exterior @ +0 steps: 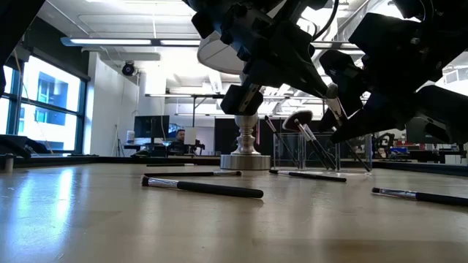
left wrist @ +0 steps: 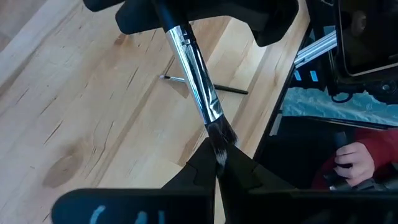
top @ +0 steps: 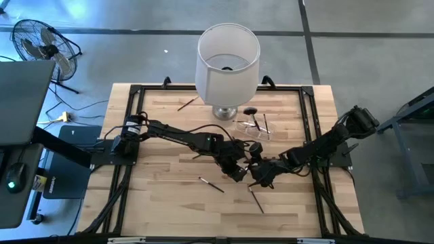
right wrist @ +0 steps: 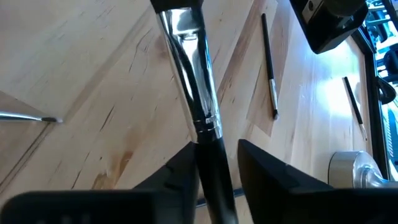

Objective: Put items in baskets/containers
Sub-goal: Put the foundation brush into the transparent organizer, then put the liner brush into the transparent organizer

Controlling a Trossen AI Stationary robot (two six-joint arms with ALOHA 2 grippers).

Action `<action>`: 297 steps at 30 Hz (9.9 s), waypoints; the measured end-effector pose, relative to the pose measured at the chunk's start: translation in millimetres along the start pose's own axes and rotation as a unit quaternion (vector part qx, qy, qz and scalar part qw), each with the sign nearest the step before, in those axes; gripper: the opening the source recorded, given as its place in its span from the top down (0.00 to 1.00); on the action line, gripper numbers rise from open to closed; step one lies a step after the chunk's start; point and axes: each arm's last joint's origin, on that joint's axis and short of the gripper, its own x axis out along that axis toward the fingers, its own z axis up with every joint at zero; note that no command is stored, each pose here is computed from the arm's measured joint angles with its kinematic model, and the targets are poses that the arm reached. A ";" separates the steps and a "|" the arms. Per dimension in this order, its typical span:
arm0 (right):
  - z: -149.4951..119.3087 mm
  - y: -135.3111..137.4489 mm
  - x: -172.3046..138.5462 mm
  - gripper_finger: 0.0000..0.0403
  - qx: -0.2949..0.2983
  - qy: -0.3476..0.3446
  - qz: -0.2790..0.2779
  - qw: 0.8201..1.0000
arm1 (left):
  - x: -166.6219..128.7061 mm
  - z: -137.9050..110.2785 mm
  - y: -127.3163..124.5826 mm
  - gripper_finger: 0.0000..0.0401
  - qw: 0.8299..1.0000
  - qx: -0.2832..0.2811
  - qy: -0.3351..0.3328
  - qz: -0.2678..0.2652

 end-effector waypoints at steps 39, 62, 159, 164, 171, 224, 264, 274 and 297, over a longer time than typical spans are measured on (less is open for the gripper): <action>-14.2 4.4 -1.2 0.91 0.192 0.073 -0.003 0.979 | -101.3 6.1 10.6 0.71 0.944 0.123 -0.123 0.281; -7.2 -51.0 -10.0 0.91 0.604 -0.073 -0.212 0.765 | -204.2 -127.6 141.3 0.82 0.921 0.141 -0.267 0.245; -69.0 -105.6 -102.3 0.99 0.655 0.017 -0.079 0.751 | -211.5 -125.7 153.6 0.67 0.896 0.141 -0.322 0.273; -58.4 -91.3 -103.2 1.00 0.666 0.016 -0.041 0.745 | -202.7 -120.9 158.1 0.58 0.894 0.145 -0.306 0.295; -52.1 -66.7 -105.3 1.00 0.681 0.069 0.027 0.729 | -194.3 -111.6 160.1 0.55 0.884 0.141 -0.311 0.320; -62.0 -48.6 -112.8 1.00 0.690 0.144 -0.016 0.709 | -236.7 64.0 288.4 0.56 0.894 0.027 -0.096 0.437; -24.6 -28.3 -73.7 1.00 0.718 0.095 0.046 0.688 | -116.4 -11.6 219.5 1.00 0.890 0.128 0.142 0.414; -2.1 16.0 -42.1 1.00 0.725 0.085 0.078 0.679 | -82.8 -44.5 178.3 1.00 0.925 0.189 0.167 0.283; -13.3 -30.1 43.9 0.94 0.460 -0.047 -0.009 0.887 | -47.5 -46.9 132.4 0.99 0.949 0.227 0.051 0.214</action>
